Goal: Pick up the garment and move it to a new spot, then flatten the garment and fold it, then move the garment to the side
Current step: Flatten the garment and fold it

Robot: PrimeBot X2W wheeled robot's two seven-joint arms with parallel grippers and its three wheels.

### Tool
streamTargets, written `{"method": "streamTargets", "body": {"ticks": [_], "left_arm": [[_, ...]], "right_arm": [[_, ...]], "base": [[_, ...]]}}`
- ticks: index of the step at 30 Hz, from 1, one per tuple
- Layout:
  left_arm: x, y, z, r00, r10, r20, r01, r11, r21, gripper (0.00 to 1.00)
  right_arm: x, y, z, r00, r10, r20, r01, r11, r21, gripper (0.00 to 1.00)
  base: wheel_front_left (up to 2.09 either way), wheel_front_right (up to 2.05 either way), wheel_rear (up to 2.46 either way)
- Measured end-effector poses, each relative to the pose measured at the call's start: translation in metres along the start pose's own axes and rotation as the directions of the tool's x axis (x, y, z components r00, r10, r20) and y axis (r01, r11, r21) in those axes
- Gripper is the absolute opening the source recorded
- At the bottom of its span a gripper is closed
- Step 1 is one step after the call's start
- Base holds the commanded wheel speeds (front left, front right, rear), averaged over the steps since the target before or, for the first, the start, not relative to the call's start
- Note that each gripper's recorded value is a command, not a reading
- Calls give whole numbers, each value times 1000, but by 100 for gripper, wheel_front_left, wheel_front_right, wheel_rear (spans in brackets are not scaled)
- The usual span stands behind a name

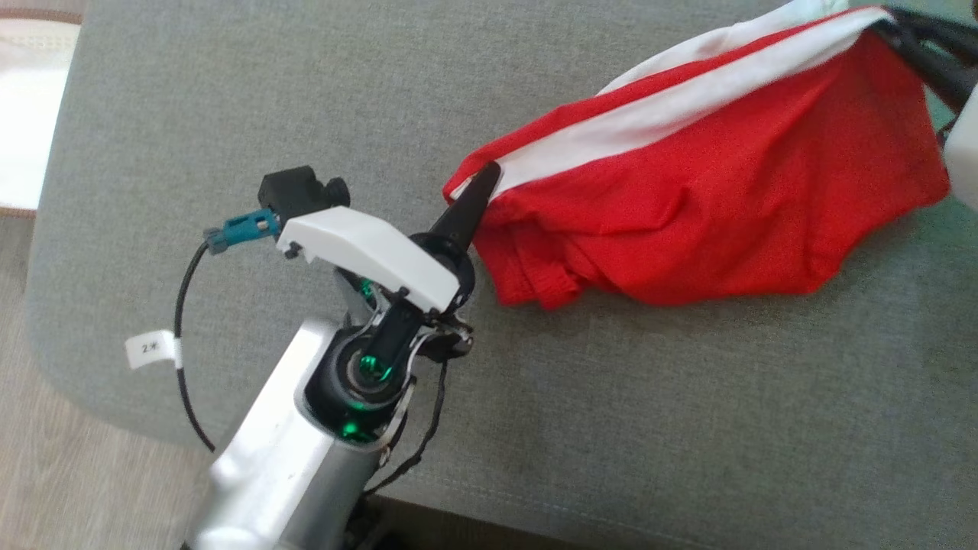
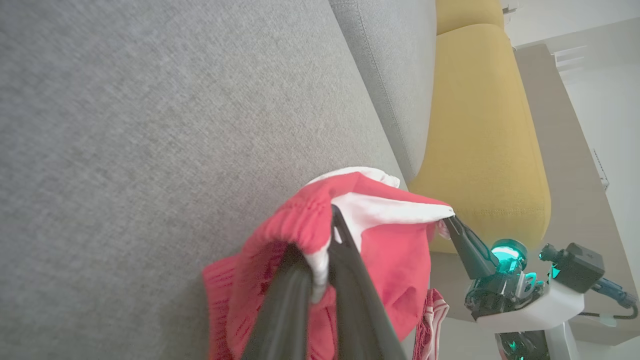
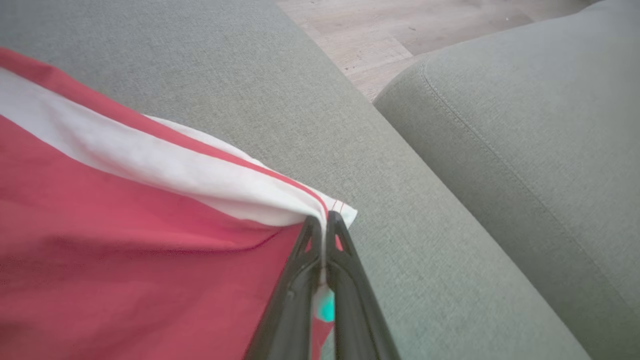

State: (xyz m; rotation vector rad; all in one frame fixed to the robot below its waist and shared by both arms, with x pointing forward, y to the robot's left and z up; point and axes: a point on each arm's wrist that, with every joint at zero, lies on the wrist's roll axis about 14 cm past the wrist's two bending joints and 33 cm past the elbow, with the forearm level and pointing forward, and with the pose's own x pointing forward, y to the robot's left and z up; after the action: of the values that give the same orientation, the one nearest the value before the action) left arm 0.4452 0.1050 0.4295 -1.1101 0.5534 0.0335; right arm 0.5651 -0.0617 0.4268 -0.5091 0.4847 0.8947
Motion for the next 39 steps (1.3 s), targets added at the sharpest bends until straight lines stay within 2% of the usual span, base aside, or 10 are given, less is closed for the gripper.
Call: {"method": "streamTargets", "body": {"ticks": [11, 12, 13, 14, 15, 17, 22, 27, 34, 39], "left_arm": [[8, 13, -7, 999, 38, -3, -38, 999, 21, 0], [8, 13, -7, 999, 39, -3, -39, 999, 22, 0], [8, 14, -7, 999, 43, -1, -43, 999, 29, 5], [8, 15, -6, 999, 47, 6, -47, 998, 39, 26], [8, 15, -6, 999, 47, 6, -47, 998, 39, 44], [8, 16, -5, 999, 49, 8, -49, 997, 61, 100], [1, 23, 1, 997, 62, 50, -73, 962, 262, 100], [-21, 9, 23, 977, -16, 213, -104, 836, 538, 100], [-42, 12, 40, 919, -62, 389, -229, 720, 655, 100], [-49, 9, 31, 909, -81, 409, -242, 696, 676, 100]], "right_arm": [[28, -1, -7, 1000, 26, 1, -26, 999, -40, 0], [29, -1, -7, 1000, 26, 9, -25, 999, -40, 18], [30, -3, -3, 999, 18, 28, -17, 999, -36, 91], [31, -6, -1, 999, 9, 41, -8, 1000, -29, 100], [31, -6, -1, 999, 9, 41, -8, 1000, -29, 100], [31, -11, 3, 999, -6, 53, 6, 1000, 5, 100], [20, -35, 5, 997, -71, 37, 62, 974, 216, 100], [-1, -69, -12, 988, -137, -66, 151, 838, 525, 100], [30, -16, -44, 977, 58, -205, 86, 772, 629, 100], [38, 9, -46, 954, 155, -255, 47, 765, 643, 100]], "base": [[0, 0, 0], [0, 0, 0], [0, 0, 0], [0, 0, 0], [0, 0, 0], [0, 0, 0], [0, 0, 0], [0, 0, 0], [0, 0, 0], [0, 0, 0]]}}
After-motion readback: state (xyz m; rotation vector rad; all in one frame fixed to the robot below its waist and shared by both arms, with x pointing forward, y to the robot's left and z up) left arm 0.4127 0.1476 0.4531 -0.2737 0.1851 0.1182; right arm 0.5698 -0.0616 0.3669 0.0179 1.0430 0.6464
